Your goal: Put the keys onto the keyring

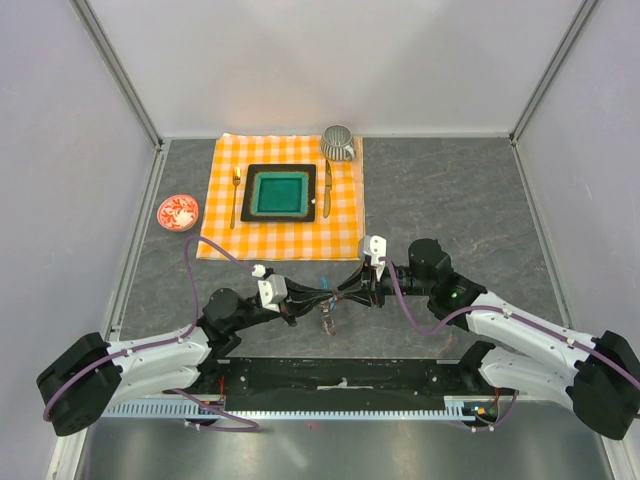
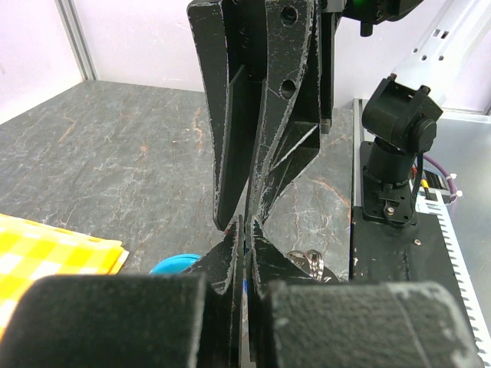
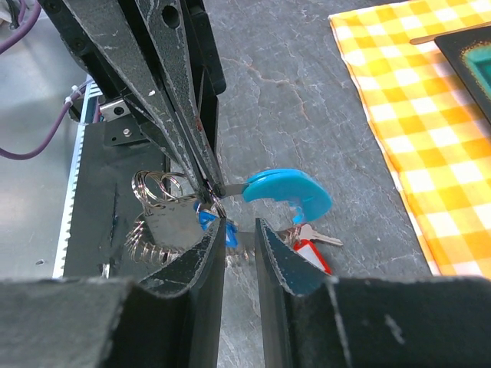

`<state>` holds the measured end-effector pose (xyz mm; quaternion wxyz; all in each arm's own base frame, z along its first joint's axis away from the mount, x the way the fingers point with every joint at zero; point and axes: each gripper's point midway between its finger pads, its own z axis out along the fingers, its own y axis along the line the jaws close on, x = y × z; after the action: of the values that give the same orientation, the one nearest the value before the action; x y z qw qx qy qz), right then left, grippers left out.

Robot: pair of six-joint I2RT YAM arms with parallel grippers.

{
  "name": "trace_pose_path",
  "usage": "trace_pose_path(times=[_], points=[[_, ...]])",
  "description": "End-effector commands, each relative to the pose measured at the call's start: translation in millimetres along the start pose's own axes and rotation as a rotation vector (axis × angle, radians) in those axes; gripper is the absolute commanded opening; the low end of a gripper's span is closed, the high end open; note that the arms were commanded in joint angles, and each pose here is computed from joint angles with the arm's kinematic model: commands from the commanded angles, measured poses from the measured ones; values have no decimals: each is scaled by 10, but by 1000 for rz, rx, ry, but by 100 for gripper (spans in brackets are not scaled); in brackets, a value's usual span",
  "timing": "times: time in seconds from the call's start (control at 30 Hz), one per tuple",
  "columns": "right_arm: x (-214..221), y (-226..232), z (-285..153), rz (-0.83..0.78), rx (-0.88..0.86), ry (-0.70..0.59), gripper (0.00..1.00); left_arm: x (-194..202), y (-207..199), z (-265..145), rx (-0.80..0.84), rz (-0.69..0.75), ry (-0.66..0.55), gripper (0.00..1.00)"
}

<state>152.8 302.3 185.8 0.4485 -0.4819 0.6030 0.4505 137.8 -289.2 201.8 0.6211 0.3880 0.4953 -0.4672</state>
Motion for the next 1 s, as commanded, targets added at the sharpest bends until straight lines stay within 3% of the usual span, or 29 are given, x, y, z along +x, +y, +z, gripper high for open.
trace_pose_path(times=[0.0,0.5,0.97], points=[[-241,100,25,-67,-67,-53,29,-296,-2,52,5,51,-101,2],[-151,82,-6,-68,-47,-26,29,-312,-19,22,8,57,-100,2],[-332,161,41,-68,-108,-79,26,-339,-44,41,26,55,-106,2]])
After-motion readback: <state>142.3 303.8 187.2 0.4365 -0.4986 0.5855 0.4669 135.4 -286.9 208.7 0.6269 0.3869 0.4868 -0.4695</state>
